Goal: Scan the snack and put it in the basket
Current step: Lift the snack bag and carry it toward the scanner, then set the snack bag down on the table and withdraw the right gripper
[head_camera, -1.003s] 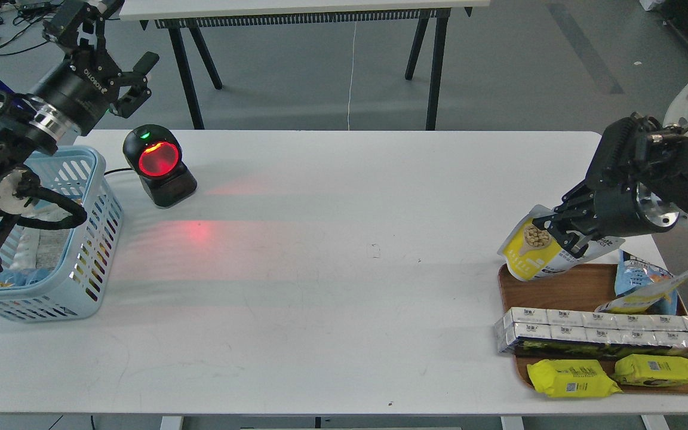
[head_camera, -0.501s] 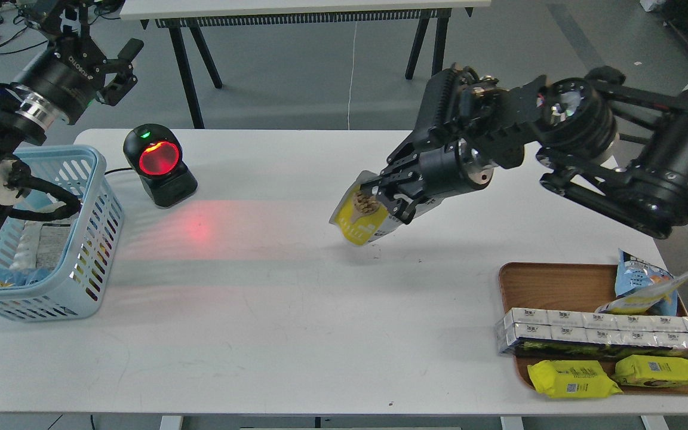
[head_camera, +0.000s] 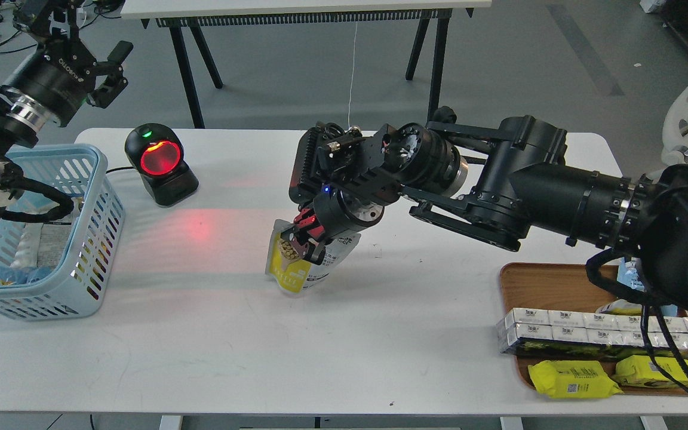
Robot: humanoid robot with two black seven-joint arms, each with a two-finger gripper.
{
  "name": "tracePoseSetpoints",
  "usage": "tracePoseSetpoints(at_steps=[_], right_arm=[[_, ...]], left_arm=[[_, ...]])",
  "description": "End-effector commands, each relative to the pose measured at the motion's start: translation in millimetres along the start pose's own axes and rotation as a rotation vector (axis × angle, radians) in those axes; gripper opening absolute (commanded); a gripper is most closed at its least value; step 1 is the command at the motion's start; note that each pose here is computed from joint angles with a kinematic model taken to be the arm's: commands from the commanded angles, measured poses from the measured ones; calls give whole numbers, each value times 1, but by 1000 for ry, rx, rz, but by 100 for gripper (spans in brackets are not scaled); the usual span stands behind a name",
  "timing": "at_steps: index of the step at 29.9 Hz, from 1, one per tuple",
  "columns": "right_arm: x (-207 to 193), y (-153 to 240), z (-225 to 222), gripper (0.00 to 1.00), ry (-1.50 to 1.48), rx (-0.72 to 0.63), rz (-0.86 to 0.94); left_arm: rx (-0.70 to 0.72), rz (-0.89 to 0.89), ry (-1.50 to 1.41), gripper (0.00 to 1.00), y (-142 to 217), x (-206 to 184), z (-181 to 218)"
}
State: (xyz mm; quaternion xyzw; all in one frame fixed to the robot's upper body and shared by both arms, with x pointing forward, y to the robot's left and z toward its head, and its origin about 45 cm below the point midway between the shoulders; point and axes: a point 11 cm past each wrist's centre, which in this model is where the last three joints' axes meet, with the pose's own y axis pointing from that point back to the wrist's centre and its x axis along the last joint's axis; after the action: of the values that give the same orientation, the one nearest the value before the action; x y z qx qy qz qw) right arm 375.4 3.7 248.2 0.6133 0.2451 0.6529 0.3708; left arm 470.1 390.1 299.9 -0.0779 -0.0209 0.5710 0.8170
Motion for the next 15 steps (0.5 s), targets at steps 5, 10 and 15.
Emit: tracePoseSetpoints(at_steps=[5, 10, 15], right_arm=[[0, 0, 2, 66, -5, -5, 1], [0, 0, 2, 88, -8, -4, 3], [20, 13, 13, 94, -15, -32, 60]], left_arm=[[-13, 58, -5, 100, 5, 17, 4], [-10, 68, -2, 100, 6, 19, 2], [8, 120, -13, 100, 14, 33, -3]])
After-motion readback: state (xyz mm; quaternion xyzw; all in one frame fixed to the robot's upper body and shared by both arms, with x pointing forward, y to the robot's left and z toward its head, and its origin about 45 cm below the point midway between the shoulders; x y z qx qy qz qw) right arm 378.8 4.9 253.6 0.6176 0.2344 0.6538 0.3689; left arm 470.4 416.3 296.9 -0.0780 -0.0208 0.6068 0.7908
